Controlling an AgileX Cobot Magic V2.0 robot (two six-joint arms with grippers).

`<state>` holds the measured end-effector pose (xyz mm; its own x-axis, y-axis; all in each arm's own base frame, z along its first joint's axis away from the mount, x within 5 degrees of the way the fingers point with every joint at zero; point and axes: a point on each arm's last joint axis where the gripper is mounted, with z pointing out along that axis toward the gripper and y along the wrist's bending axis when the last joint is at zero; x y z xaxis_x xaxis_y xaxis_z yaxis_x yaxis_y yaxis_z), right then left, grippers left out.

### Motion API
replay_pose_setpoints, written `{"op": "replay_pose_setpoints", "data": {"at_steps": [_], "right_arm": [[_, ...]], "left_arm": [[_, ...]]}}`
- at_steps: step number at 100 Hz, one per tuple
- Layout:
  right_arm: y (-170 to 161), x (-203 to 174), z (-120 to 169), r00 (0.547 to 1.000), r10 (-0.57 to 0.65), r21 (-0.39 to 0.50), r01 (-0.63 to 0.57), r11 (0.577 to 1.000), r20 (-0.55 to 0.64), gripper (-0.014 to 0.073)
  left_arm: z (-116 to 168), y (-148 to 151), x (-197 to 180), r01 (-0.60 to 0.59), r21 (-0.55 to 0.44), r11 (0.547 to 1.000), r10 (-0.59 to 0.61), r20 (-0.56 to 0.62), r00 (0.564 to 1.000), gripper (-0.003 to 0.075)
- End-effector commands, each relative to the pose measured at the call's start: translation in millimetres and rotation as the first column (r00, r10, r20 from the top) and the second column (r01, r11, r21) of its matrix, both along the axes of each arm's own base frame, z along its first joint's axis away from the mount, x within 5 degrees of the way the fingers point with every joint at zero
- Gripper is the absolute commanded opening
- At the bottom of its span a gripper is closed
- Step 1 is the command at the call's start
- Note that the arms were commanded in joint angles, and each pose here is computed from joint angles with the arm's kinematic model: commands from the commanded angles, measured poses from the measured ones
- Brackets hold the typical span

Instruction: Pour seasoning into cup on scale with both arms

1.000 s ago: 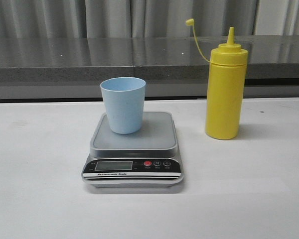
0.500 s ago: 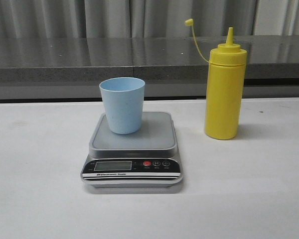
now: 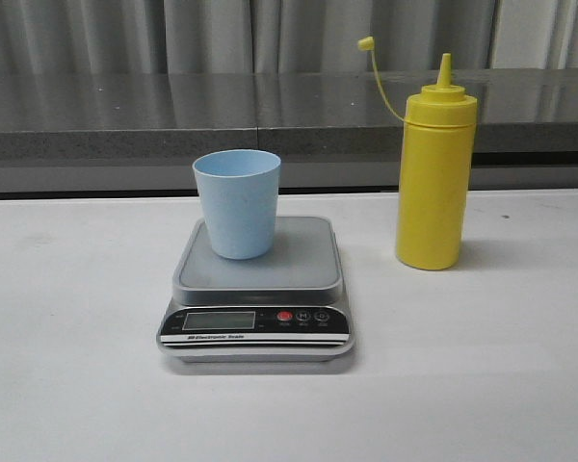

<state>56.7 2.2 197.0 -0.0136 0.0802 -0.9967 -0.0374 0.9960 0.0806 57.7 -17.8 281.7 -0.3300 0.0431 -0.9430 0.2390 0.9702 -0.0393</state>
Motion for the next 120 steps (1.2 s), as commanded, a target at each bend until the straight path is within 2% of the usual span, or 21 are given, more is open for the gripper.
{"op": "replay_pose_setpoints", "data": {"at_steps": [1, 12, 103, 109, 120], "right_arm": [[-0.6, -3.0, 14.8, 0.992, -0.009, -0.015, 0.011, 1.000, 0.122, -0.0068], [-0.6, -3.4, 17.5, 0.988, -0.009, -0.014, 0.011, 1.000, 0.151, -0.0068], [-0.6, -3.3, 17.1, 0.989, -0.009, -0.014, 0.011, 1.000, 0.148, -0.0068], [-0.6, -3.3, 17.1, 0.989, -0.009, -0.014, 0.011, 1.000, 0.148, -0.0068], [-0.6, -3.3, 17.1, 0.989, -0.009, -0.014, 0.011, 1.000, 0.147, -0.0068]], "left_arm": [[14.6, 0.3, 1.9, -0.013, -0.038, 0.999, 0.016, 0.087, 0.996, -0.0020], [14.6, 0.3, 1.9, -0.013, -0.038, 0.999, 0.016, 0.087, 0.996, -0.0020], [13.6, 0.8, 2.5, -0.016, -0.029, 0.999, 0.019, 0.091, 0.996, -0.0020], [12.6, 3.8, 3.9, -0.043, 0.007, 0.999, 0.042, 0.131, 0.991, -0.0020], [6.3, 8.7, 8.4, -0.110, -0.027, 0.994, 0.113, 0.264, 0.958, -0.0020]]}}
